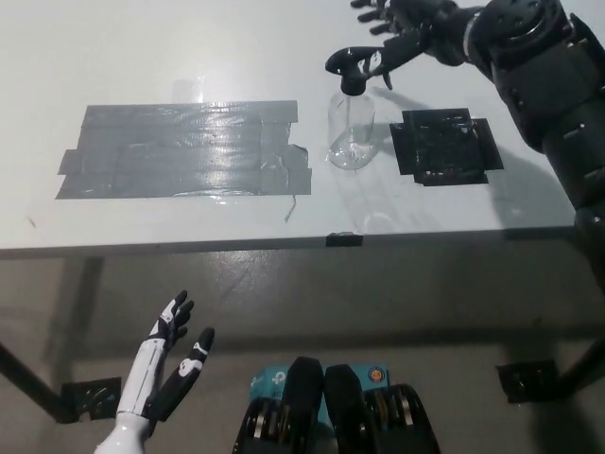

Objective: The robot grabs the black lid of the spray bottle on the desk and places it on the black area of the desk

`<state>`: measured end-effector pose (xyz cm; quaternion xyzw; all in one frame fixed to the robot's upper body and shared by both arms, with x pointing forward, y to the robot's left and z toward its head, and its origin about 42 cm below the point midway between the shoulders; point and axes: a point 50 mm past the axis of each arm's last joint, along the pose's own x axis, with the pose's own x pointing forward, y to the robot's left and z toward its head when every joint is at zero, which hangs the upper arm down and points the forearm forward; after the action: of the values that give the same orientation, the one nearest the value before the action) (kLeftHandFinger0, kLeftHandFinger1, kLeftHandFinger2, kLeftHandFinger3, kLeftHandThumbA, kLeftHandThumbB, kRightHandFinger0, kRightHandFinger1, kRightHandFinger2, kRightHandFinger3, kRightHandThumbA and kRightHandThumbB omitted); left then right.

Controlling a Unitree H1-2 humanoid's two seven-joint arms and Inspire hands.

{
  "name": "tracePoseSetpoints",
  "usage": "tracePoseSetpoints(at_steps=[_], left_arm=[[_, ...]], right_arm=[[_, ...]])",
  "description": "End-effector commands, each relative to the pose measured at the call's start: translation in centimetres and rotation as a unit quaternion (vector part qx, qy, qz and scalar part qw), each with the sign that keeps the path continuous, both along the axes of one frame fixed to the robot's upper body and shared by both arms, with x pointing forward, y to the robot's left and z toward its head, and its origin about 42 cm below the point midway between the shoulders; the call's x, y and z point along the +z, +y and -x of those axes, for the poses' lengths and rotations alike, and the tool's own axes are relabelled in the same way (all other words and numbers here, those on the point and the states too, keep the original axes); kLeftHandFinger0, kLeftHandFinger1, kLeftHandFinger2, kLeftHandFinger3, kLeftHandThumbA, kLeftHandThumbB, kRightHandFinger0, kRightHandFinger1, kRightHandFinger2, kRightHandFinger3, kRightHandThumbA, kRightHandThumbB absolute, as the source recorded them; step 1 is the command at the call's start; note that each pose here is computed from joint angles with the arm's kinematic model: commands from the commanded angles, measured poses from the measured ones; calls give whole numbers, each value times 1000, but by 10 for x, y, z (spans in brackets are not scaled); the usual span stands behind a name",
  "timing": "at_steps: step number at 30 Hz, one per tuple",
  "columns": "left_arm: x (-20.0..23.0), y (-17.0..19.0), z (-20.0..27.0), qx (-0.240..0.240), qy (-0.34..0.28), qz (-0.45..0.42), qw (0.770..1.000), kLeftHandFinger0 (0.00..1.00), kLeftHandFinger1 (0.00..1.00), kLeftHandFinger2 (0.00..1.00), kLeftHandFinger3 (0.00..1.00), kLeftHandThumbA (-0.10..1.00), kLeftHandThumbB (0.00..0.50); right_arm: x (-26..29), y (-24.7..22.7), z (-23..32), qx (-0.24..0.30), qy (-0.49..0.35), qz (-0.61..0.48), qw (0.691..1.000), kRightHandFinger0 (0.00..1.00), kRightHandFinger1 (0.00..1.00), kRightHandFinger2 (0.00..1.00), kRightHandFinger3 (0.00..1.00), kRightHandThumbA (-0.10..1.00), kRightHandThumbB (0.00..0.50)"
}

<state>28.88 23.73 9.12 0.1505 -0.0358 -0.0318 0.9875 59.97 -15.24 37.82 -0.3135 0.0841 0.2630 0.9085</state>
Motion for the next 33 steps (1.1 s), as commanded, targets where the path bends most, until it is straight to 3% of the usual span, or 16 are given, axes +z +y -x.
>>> tracePoseSetpoints(at_steps=[1,15,17,26,30,31,32,33], left_arm=[[18,-3,-4,-3,-43,0,999,1000,1000,1000,1000,762,128],[22,-5,-11,-10,-47,-2,999,1000,1000,1000,1000,751,119],[23,-6,-13,-12,-53,-3,999,1000,1000,1000,1000,715,97],[25,-8,-15,-19,-55,-8,998,1000,1000,1000,1000,688,97],[26,-8,-17,-18,-58,-13,998,1000,1000,1000,1000,662,97],[27,-8,-17,-18,-58,-11,998,1000,1000,1000,1000,621,96],[27,-9,-18,-19,-58,-11,998,1000,1000,1000,1000,612,96],[27,-9,-18,-19,-58,-12,998,1000,1000,1000,1000,597,96]], right_arm=[[46,18,-1,37,-61,53,996,1000,1000,1000,1000,684,500],[43,15,-3,25,-81,96,992,1000,1000,1000,1000,744,500],[45,14,-3,20,-82,88,993,1000,1000,1000,1000,729,500],[46,8,-4,12,-80,32,996,1000,1000,1000,1000,679,500],[44,5,-4,-6,-82,-20,996,1000,1000,1000,1000,478,500],[41,4,-6,-46,-95,-58,993,742,668,728,756,127,368],[42,2,-6,-50,-97,-60,992,536,471,570,616,44,392],[40,2,-6,-53,-102,-67,991,458,397,492,545,-51,369]])
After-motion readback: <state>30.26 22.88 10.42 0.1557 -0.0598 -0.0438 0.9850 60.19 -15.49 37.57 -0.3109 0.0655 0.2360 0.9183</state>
